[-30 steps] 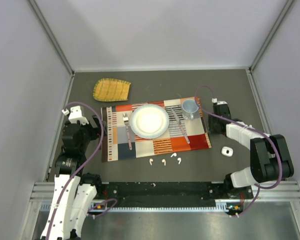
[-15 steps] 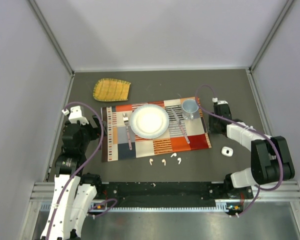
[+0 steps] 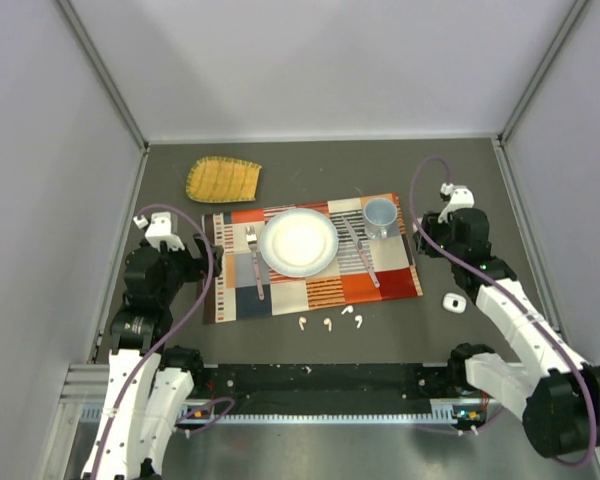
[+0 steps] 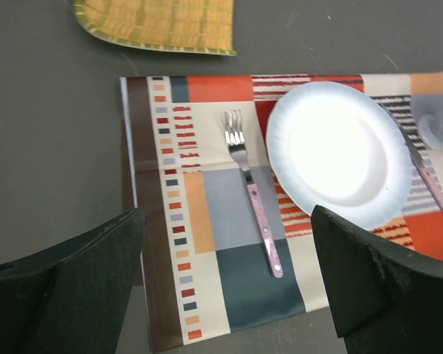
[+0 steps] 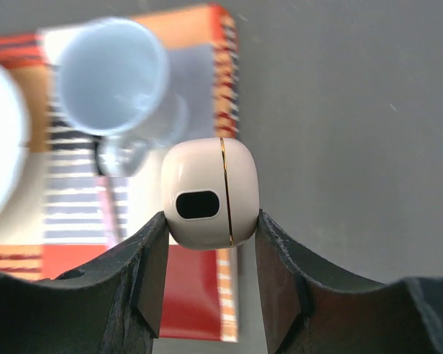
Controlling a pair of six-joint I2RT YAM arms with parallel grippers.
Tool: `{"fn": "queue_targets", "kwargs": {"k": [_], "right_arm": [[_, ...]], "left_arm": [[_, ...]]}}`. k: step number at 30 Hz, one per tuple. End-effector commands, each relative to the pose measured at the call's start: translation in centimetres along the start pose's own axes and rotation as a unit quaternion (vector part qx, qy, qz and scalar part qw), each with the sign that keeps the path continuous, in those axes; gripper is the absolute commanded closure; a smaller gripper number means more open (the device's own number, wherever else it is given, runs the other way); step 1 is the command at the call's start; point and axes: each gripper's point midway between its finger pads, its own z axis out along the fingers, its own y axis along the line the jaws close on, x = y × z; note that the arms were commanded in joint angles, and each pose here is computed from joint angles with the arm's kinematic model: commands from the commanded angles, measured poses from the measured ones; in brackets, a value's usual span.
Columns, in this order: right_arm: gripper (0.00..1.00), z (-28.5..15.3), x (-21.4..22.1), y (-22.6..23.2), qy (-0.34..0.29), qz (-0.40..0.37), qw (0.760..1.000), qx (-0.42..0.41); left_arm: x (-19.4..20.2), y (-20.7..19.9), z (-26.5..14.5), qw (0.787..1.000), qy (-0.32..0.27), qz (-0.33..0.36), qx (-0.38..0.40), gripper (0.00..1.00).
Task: Insert the wireless bluetooth earbuds into the charging case
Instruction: Pick up the charging case from the center of the board, then pass from the right arm to the left
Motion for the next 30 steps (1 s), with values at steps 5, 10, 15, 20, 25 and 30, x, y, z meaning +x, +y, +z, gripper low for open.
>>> {"fn": "queue_targets", "kwargs": {"k": [5,10,15,20,25,30], "right_arm": [[0.79,-5.4,-4.7,8.8,-0.116,-0.071,0.966,-0.222],[0.8,-7.5,-4.4,12.9,-0.119,-0.127,0.935,-0.307],[0.8,-8.0,-3.2,15.7,-0.11,-0.194,0.918,-0.327],[0.8,-8.7,-1.8,18.0,-0.105,-0.229,0.9,-0.356],[0.8,-9.3,-0.8,19.3,-0.112,-0.254,0.888,-0.367],[0.8,-9.9,-0.2,20.4,-0.125,-0.269,0.881,-0.369]], "left_arm": [[-2.4,-5.5,-1.4,0.986,-0.046,0.035,0.155,0.01],[-2.4,-9.5,-2.6,0.961,-0.038,0.03,0.274,0.01],[-1.3,-13.0,-3.5,0.92,0.023,-0.022,0.39,0.01],[-0.2,-14.0,-2.9,0.916,0.053,-0.039,0.395,0.01],[1.2,-17.4,-2.3,0.901,0.094,-0.063,0.418,0.01],[2.6,-21.1,-1.8,0.889,0.127,-0.089,0.431,0.01]]}}
